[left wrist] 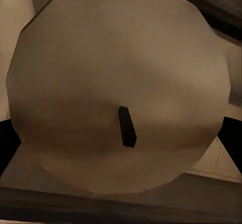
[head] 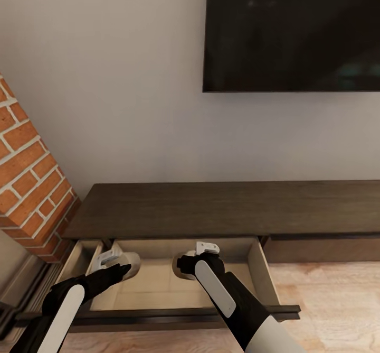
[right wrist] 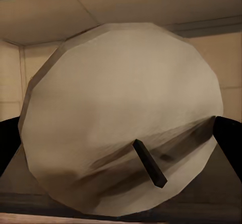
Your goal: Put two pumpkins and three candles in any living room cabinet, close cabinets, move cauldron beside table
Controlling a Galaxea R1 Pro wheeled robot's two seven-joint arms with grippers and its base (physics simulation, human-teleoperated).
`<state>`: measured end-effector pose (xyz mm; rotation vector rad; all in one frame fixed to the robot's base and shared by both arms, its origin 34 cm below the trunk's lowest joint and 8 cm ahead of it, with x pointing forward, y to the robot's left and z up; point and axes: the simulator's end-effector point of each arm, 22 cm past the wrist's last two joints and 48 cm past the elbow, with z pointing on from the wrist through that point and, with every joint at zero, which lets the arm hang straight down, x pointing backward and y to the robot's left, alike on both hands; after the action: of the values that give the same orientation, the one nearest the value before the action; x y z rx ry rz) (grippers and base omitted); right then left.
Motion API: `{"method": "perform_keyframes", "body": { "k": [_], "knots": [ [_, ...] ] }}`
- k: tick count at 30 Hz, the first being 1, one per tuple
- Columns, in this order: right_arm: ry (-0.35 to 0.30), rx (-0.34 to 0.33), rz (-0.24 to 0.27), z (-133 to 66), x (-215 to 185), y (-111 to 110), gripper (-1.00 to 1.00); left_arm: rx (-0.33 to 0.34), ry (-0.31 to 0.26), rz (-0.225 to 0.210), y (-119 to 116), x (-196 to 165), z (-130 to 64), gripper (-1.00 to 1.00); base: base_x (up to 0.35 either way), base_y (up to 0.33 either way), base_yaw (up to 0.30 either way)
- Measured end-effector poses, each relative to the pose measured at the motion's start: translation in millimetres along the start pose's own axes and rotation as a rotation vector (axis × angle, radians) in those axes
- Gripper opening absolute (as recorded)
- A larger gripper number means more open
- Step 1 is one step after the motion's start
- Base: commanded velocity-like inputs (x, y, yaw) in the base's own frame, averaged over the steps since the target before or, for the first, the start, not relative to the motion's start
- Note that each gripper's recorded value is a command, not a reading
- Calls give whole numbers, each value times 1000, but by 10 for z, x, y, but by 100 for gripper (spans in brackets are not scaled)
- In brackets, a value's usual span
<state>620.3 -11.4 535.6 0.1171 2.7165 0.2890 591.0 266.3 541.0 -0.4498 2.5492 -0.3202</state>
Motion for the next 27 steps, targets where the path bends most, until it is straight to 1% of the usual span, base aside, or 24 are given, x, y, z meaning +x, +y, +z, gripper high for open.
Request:
{"method": "perform_keyframes", "body": {
  "k": [8,14,24,27],
  "knots": [
    [1,0,-1,0,2,-1,-100,1,1,1,-4,3,1,-100,110,0,0],
    [1,2,-1,3,-2,-4,-100,0,0,1,2,0,1,-100,23,0,0],
    [10,11,-7,184,133,-74,-100,-4,12,4,75,152,156,-100,1,0,0],
    [12,14,-11,238,169,-96,-100,10,30,22,4,267,221,-100,0,0,0]
  ]
}}
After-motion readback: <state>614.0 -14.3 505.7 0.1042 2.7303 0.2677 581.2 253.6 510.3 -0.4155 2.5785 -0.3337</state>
